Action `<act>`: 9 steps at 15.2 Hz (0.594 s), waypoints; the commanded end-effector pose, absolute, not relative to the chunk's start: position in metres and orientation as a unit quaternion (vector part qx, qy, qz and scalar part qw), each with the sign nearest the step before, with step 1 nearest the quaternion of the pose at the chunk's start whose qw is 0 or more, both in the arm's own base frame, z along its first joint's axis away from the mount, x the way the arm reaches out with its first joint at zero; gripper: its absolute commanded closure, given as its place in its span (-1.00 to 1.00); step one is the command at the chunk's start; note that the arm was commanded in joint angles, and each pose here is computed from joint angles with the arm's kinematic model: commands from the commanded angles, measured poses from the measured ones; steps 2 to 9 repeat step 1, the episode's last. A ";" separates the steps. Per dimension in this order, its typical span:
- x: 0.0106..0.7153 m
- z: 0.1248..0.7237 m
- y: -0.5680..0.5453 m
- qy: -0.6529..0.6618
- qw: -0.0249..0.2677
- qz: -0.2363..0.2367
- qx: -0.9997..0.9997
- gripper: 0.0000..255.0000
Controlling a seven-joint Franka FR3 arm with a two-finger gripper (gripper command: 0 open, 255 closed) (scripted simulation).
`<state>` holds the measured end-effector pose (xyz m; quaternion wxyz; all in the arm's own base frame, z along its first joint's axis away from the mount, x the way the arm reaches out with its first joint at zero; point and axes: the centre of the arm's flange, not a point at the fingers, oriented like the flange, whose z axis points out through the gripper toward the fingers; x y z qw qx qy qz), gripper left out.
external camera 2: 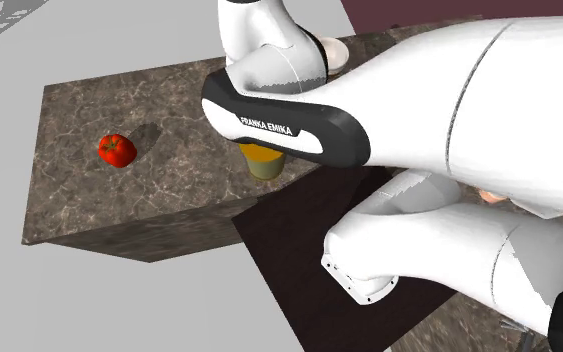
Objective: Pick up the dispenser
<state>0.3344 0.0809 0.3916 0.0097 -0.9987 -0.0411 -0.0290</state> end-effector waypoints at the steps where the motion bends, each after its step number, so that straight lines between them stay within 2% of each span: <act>1: 0.335 0.395 0.081 -0.041 0.010 -0.029 -0.999 1.00; 9: 0.335 0.395 0.081 -0.041 0.010 -0.029 -0.999 1.00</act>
